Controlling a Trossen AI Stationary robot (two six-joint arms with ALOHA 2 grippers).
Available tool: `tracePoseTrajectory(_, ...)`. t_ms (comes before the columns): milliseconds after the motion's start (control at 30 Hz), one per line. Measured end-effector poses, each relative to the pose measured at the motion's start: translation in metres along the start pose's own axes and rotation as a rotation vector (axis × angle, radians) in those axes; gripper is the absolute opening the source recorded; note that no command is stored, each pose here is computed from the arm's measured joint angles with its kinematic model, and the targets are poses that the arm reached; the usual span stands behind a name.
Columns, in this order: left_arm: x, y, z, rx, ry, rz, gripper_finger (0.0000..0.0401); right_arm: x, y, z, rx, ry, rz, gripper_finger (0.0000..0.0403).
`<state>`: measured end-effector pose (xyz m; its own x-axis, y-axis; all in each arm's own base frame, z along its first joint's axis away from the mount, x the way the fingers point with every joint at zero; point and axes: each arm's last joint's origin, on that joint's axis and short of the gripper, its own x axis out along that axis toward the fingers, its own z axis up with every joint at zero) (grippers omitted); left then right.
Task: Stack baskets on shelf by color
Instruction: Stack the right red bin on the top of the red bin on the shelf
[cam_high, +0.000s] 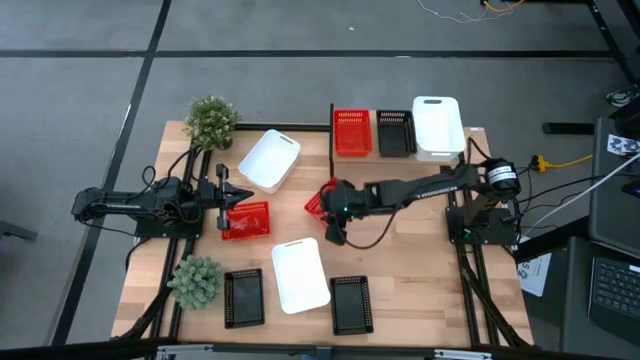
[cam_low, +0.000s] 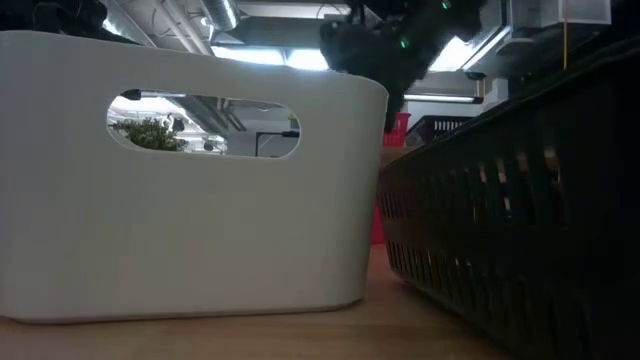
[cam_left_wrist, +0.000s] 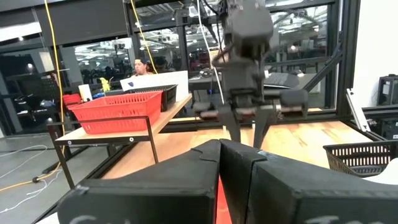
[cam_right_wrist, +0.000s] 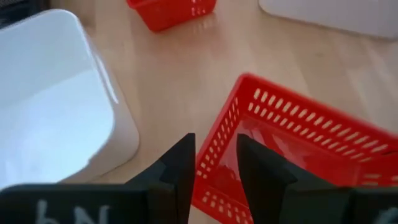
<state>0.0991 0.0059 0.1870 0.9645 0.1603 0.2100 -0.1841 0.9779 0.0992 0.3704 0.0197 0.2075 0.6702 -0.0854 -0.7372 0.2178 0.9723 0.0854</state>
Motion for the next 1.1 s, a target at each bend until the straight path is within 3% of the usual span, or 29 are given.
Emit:
tracePoseTrajectory(133, 0.000, 0.000, 0.000, 0.000, 0.000, 0.000, 0.0000, 0.012, 0.001, -0.021, 0.037, -0.042, 0.011, 0.0117)
tracePoseTrajectory(267, 0.000, 0.000, 0.000, -0.001, 0.000, 0.000, 0.0000, 0.015, 0.005, -0.026, 0.037, -0.081, 0.021, 0.0117)
tracePoseTrajectory(500, 0.000, 0.000, 0.000, -0.004, 0.000, 0.000, 0.0000, 0.020, 0.013, -0.006, 0.038, -0.133, 0.024, 0.0117)
tracePoseTrajectory(733, 0.000, 0.000, 0.000, -0.026, 0.001, -0.008, 0.0000, 0.042, 0.013, 0.000, 0.014, 0.049, -0.062, 0.0117)
tracePoseTrajectory(900, 0.000, 0.000, 0.000, -0.021, 0.001, -0.007, 0.0000, 0.041, 0.016, 0.006, 0.004, 0.043, -0.139, 0.0117)
tracePoseTrajectory(1100, 0.000, 0.000, 0.000, -0.018, 0.001, -0.007, 0.0000, 0.045, 0.015, -0.007, 0.057, 0.097, -0.117, 0.0117)
